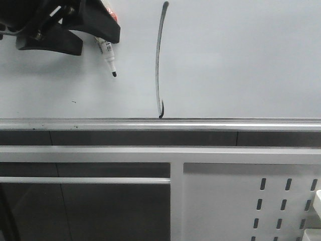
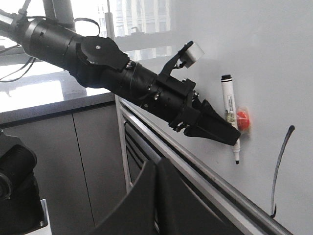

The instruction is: Write number 1 on whiteboard

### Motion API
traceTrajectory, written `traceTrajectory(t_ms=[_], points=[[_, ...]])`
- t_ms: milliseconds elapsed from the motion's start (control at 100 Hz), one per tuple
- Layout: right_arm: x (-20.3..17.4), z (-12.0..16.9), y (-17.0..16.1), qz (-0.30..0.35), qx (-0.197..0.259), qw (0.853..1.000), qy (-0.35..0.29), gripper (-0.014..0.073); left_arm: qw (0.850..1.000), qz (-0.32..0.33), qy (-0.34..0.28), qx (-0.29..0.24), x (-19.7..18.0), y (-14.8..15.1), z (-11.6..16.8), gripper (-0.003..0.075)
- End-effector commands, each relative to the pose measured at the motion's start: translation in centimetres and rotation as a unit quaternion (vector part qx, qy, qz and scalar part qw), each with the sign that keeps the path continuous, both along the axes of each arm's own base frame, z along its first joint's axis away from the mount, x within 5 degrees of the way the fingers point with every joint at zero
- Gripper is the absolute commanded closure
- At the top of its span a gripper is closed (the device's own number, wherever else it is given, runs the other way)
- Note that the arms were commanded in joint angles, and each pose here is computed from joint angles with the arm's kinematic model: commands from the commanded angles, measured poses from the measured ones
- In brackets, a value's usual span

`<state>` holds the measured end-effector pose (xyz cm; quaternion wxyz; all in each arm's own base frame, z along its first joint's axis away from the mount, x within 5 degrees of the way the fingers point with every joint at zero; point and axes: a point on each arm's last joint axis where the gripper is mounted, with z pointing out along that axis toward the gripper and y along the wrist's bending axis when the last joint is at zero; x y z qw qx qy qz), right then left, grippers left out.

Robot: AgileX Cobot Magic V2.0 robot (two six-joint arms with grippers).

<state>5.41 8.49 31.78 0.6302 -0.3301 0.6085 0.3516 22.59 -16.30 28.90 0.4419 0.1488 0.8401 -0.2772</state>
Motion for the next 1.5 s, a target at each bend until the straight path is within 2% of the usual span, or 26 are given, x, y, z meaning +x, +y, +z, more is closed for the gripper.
traceTrajectory(t_ms=[0, 240, 520, 660, 790, 920, 1490], points=[[0.3, 0.9, -0.3, -0.020, 0.015, 1.000, -0.012, 0.0654, 0.999, -0.007, -0.046, -0.012, -0.5, 0.5, 2.7, 0.0215], [0.2, 0.9, -0.3, -0.020, 0.015, 1.000, -0.013, 0.0654, 0.996, -0.018, -0.090, -0.014, -3.2, 2.1, 4.4, 0.0241], [0.2, 1.0, -0.4, -0.020, 0.014, 1.000, -0.017, 0.0654, 0.984, -0.014, -0.165, -0.061, -9.7, 6.3, 5.8, 0.0409], [0.2, 1.0, -0.4, -0.020, 0.014, 1.000, -0.017, 0.0654, 0.973, -0.005, -0.214, -0.090, -12.8, 8.5, 6.1, 0.0533], [0.2, 1.0, -0.4, -0.020, 0.014, 1.000, -0.017, 0.0654, 0.962, -0.005, -0.253, -0.100, -14.9, 9.9, 6.0, 0.0736], [0.2, 1.0, -0.4, -0.020, 0.014, 1.000, -0.017, 0.0654, 0.957, -0.004, -0.270, -0.106, -15.7, 10.5, 6.0, 0.0740], [0.2, 1.0, -0.4, -0.020, 0.014, 1.000, -0.017, 0.0654, 0.957, -0.005, -0.270, -0.106, -15.8, 10.5, 6.0, 0.0740]])
